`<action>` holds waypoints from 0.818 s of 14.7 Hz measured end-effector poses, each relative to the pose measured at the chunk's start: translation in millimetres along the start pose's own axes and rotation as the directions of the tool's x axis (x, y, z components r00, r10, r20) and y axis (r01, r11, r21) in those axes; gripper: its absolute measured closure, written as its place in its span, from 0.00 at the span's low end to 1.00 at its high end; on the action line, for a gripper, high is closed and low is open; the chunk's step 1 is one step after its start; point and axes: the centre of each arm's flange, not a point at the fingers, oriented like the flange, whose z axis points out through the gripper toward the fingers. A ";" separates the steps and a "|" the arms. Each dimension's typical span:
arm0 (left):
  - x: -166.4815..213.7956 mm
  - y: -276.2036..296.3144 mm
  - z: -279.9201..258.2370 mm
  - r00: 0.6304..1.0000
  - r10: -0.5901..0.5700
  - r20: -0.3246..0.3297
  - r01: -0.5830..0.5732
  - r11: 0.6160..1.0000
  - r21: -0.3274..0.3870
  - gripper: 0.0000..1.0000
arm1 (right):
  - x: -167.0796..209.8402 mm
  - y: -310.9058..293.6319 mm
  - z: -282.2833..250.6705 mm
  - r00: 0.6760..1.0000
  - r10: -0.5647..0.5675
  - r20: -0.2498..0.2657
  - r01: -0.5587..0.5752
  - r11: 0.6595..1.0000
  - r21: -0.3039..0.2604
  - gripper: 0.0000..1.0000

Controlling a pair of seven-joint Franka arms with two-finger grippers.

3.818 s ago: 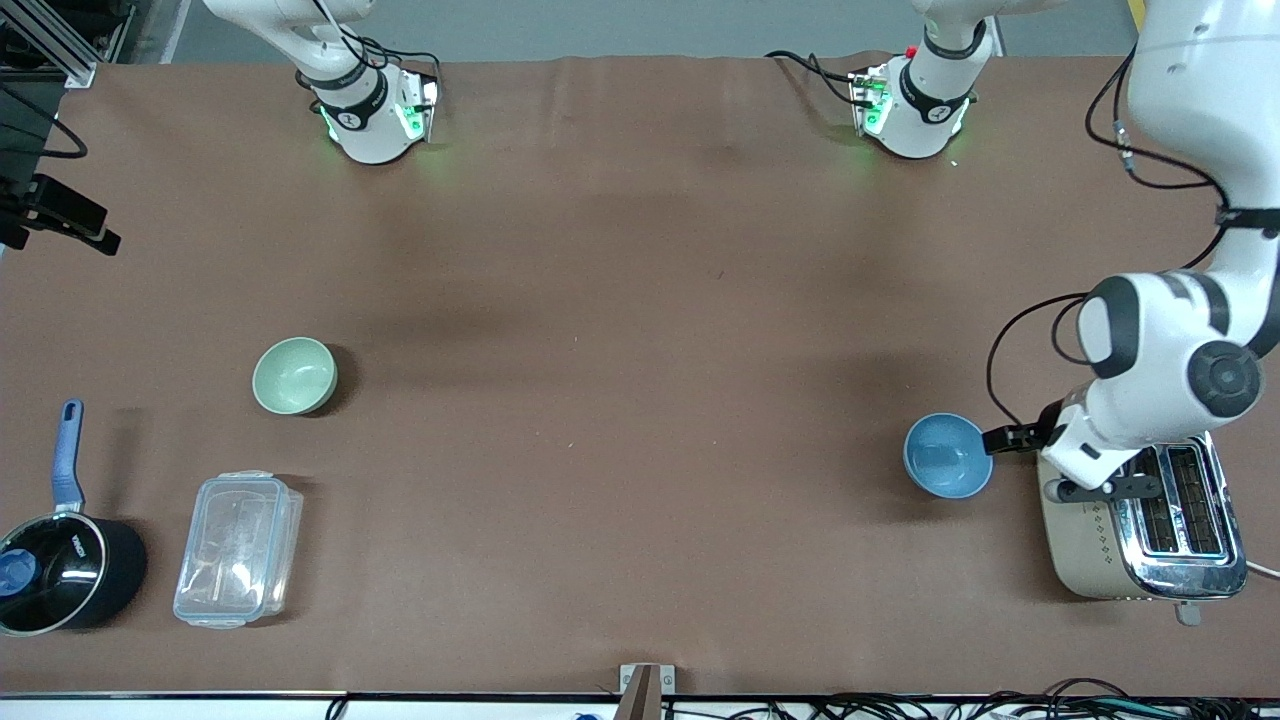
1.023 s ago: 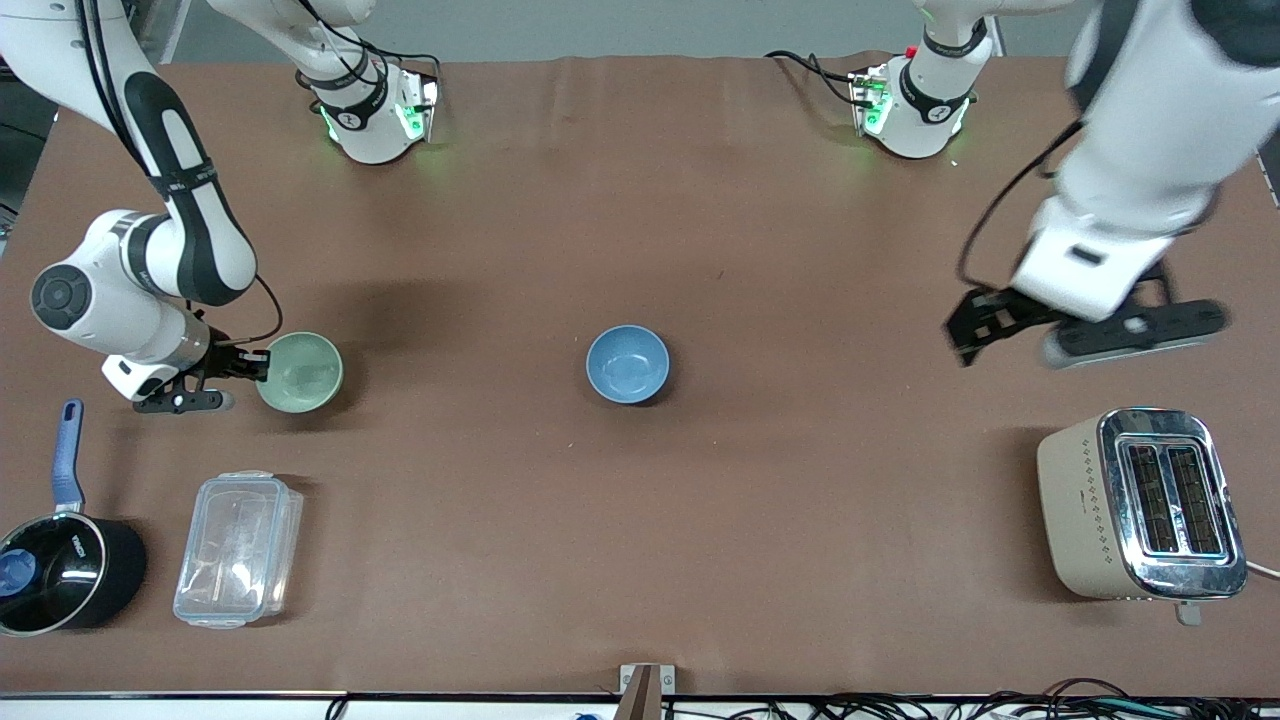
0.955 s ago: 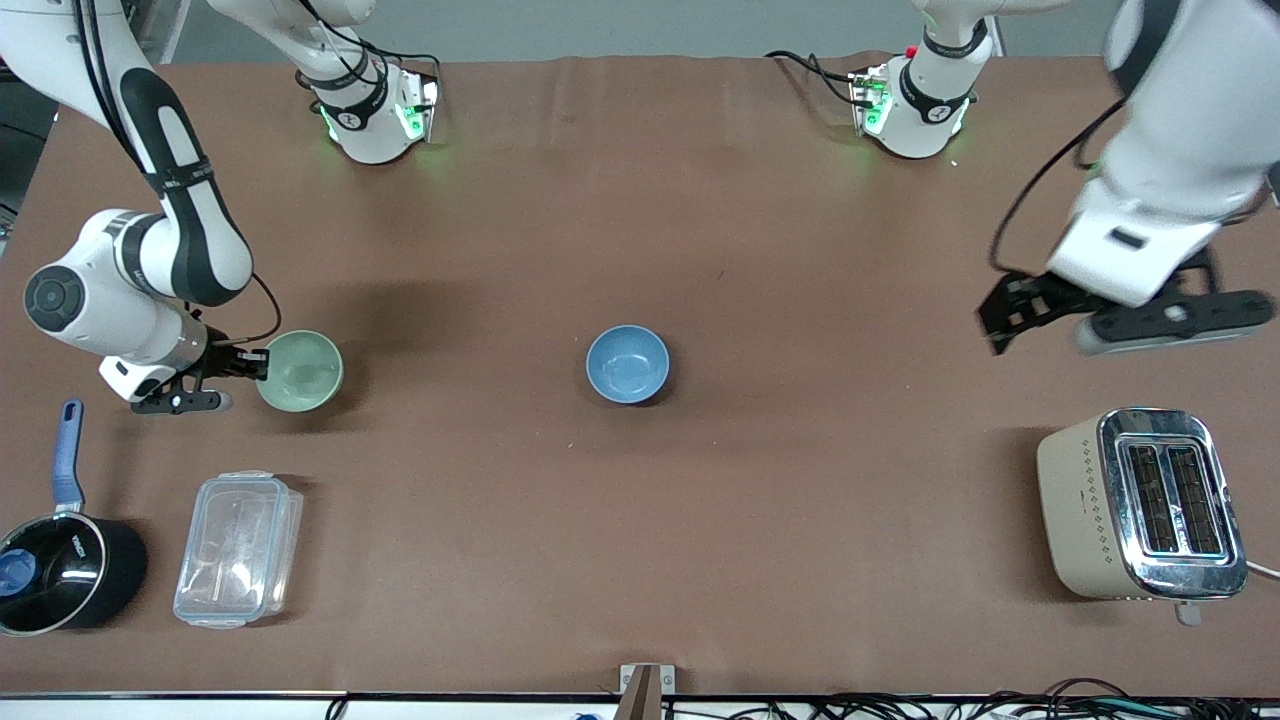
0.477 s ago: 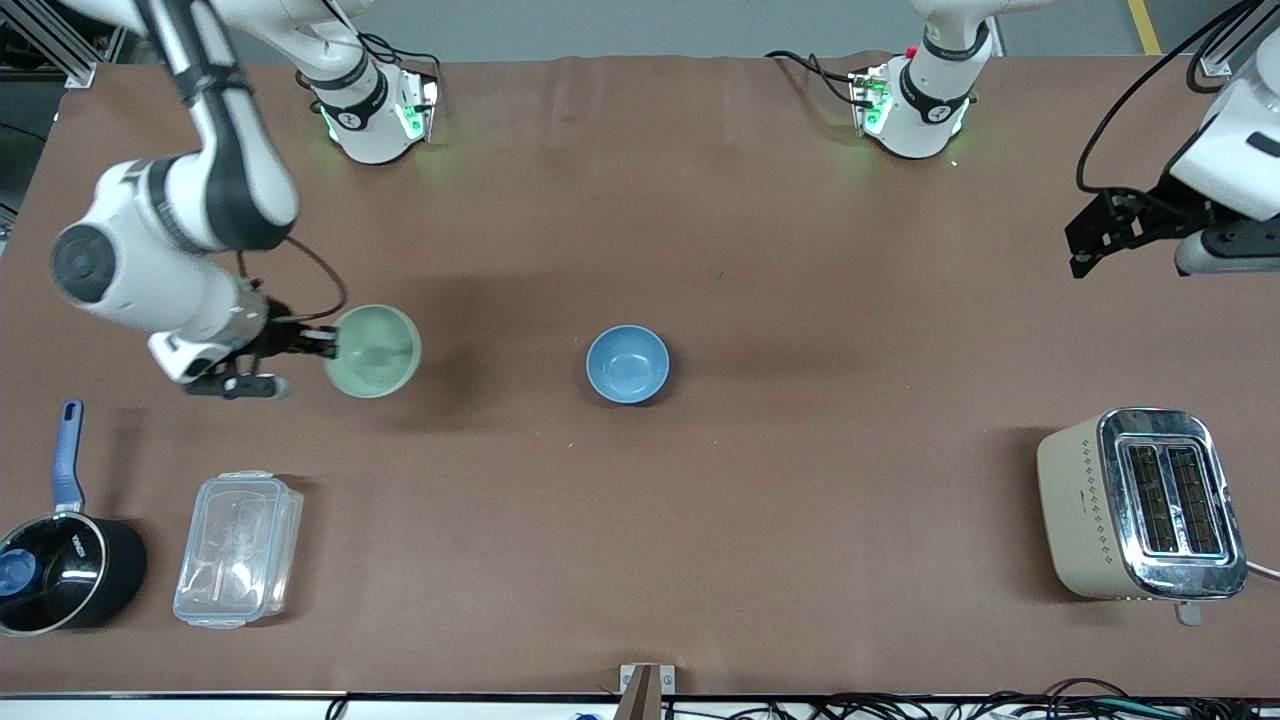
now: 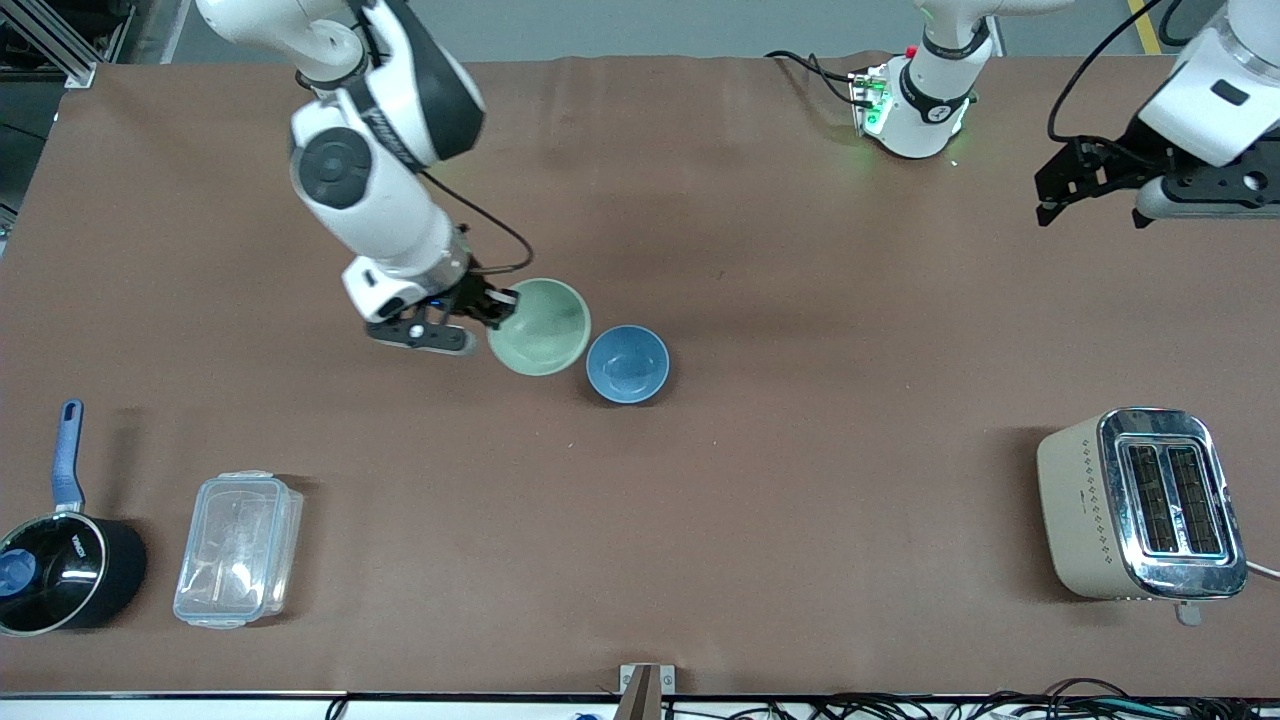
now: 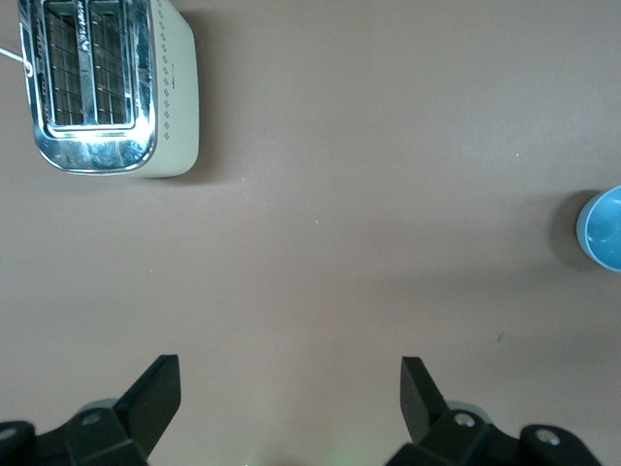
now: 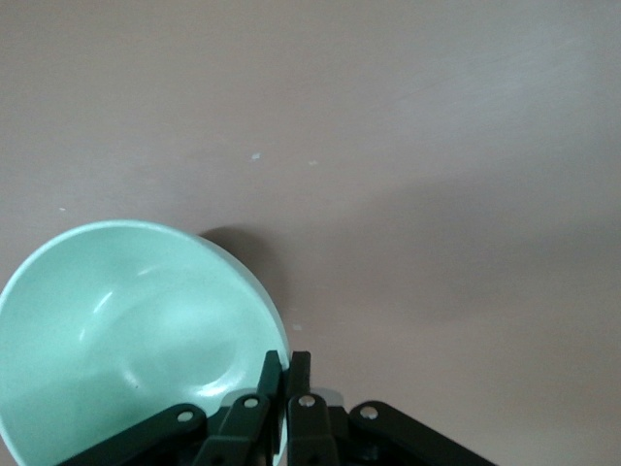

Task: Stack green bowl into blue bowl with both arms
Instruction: 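Carry the green bowl with the right gripper over the blue bowl, then lower the green bowl into the blue bowl with the right gripper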

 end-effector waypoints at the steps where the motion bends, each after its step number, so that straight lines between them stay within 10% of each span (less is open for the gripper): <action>1: -1.2 -0.8 0.3 1.000 -0.002 0.001 0.002 1.000 0.001 0.00 | -7.9 -19.3 22.1 1.000 0.016 -0.012 -0.016 1.000 0.004 0.96; 12: -1.9 -14.0 -0.8 1.000 0.023 0.012 -0.023 1.000 0.001 0.00 | -43.1 -67.1 138.1 0.998 0.041 -0.043 -0.042 0.999 -0.026 0.96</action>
